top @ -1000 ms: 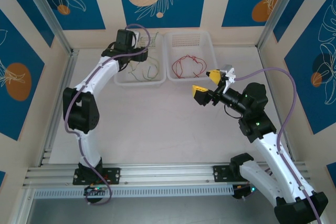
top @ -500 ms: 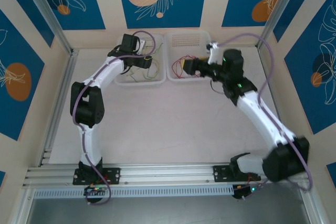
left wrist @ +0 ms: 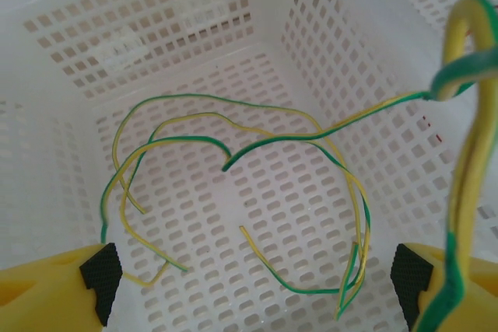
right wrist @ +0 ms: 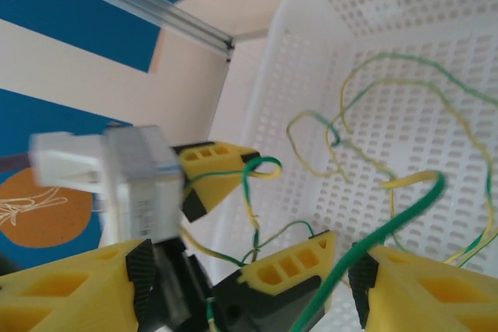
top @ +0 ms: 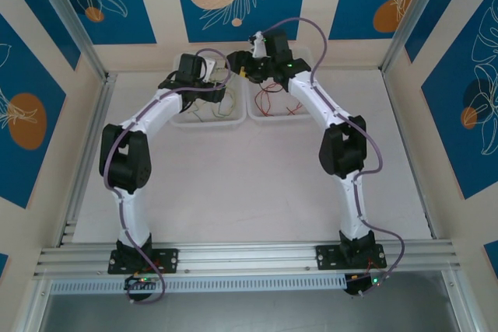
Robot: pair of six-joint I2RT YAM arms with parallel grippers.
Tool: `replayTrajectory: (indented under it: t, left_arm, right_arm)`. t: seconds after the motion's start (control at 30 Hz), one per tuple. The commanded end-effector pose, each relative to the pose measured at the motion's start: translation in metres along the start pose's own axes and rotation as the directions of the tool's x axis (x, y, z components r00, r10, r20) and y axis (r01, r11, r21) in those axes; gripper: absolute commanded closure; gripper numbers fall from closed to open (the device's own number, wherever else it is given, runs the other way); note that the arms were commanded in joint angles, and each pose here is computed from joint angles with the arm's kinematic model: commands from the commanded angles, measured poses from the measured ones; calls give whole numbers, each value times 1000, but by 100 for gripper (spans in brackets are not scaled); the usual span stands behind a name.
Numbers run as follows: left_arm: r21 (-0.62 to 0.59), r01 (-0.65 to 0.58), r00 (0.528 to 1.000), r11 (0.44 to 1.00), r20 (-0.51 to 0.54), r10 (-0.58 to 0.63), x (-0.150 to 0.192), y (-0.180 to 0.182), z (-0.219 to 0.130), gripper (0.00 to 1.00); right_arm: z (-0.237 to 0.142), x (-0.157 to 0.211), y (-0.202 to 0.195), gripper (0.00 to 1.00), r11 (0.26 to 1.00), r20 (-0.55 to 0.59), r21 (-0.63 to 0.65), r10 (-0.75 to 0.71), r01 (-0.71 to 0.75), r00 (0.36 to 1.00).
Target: Untangle the cables
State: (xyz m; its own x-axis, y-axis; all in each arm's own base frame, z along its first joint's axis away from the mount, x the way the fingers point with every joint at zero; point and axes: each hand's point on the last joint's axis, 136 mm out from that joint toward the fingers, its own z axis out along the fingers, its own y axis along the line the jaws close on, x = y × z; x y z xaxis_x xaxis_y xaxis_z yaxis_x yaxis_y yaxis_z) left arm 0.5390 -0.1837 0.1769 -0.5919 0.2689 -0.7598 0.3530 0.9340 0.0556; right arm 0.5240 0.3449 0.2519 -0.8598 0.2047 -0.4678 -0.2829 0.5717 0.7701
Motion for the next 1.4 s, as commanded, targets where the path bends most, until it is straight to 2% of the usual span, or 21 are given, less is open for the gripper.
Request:
replayTrajectory:
  t: [0.0,0.07,0.17,0.27,0.53,0.7,0.8,0.87,0.97,1.13,1.37]
  left_arm:
    - [0,-23,998,1000,60,23,-17,-4,-16,9]
    - [8,-23,997,1000,67,22,-16,-6,-17,9]
    - [11,-21,996,1000,82,20,-18,-7,-19,9]
    - [8,-29,997,1000,78,28,-15,-7,-18,8]
    - [33,-67,994,997,87,64,-4,-14,-21,8]
    - [-38,-90,996,995,9,90,9,0,-12,7]
    - [-61,-103,995,993,-12,102,15,4,-8,7]
    - [-41,-102,995,994,-5,102,16,0,-10,8]
    - [0,-83,996,997,43,83,7,-8,-28,8]
    - [22,-40,984,999,176,36,-18,-10,-82,8]
    - [11,46,959,999,280,-47,-8,-1,-140,8]
  right_arm:
    - [4,17,-3,31,995,-60,10,100,-100,993]
    - [11,18,1,41,994,-64,-32,99,-102,993]
    - [21,19,12,75,993,-81,-74,82,-88,993]
    - [24,16,20,98,989,-91,-95,104,-113,990]
    - [15,-17,35,100,963,-10,-170,208,-207,978]
    - [1,-32,35,100,931,-10,-222,296,-291,955]
    - [-7,-41,31,100,900,11,-253,370,-355,929]
    - [-8,-45,34,100,904,22,-253,362,-345,932]
    - [-4,-45,22,100,924,65,-175,356,-341,932]
    - [19,-41,-13,100,920,65,-92,388,-382,919]
    - [38,-32,-48,100,926,109,31,371,-376,922]
